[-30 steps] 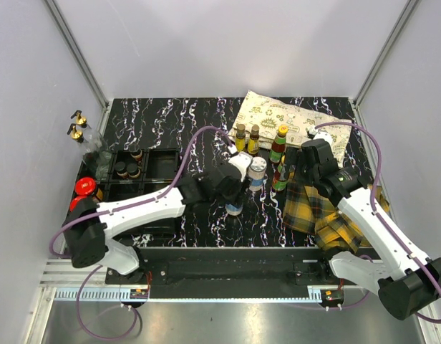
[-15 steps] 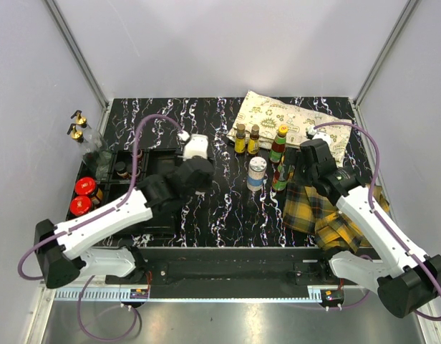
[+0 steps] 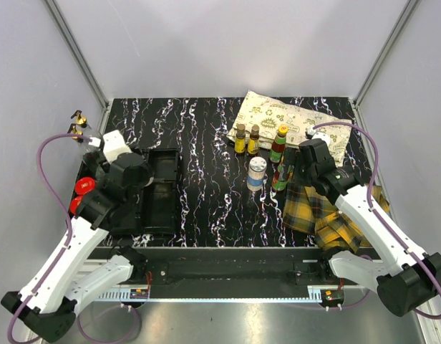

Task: Organize the condiment bottles
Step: Place the bottle in the storage box.

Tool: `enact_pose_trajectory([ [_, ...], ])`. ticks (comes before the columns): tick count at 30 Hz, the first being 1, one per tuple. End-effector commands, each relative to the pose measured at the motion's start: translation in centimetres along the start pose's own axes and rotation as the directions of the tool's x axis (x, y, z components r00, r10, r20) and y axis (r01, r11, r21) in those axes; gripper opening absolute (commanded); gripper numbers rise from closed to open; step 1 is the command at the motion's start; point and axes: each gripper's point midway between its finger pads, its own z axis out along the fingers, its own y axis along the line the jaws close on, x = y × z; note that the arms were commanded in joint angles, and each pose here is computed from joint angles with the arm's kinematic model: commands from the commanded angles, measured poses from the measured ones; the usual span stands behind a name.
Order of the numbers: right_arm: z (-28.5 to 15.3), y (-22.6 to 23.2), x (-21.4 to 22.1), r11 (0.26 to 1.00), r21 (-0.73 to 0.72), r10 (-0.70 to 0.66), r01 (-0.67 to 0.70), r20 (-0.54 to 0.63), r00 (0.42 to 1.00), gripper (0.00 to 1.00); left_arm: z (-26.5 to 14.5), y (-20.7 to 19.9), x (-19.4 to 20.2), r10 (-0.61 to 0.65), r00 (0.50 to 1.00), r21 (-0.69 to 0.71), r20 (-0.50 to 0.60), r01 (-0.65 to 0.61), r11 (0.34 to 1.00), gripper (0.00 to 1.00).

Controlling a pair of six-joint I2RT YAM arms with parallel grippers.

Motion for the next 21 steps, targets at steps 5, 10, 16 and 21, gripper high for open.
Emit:
enact_pose_trajectory([
  [5,0.0,1.0,-0.4,0.999,-0.034,0.009,-0.009,0.004,1.0,1.0,1.1,6.0,1.1,-0.114,0.993,-0.257,0.027,0.117,0.959,0.0],
  [10,-0.1,1.2,-0.8,0.999,-0.039,0.005,-0.005,0.009,1.0,1.0,1.7,8.3,2.0,-0.175,0.984,-0.355,0.032,0.175,0.919,0.0],
  [16,0.0,1.2,-0.7,0.999,-0.04,0.005,-0.005,0.004,1.0,1.0,2.8,9.8,2.9,-0.19,0.982,-0.409,0.022,0.182,0.894,0.0],
  [21,0.2,1.1,-0.5,0.999,-0.036,0.006,-0.006,-0.003,1.0,1.0,4.2,11.1,3.6,-0.175,0.984,-0.455,0.029,0.169,0.874,0.0],
])
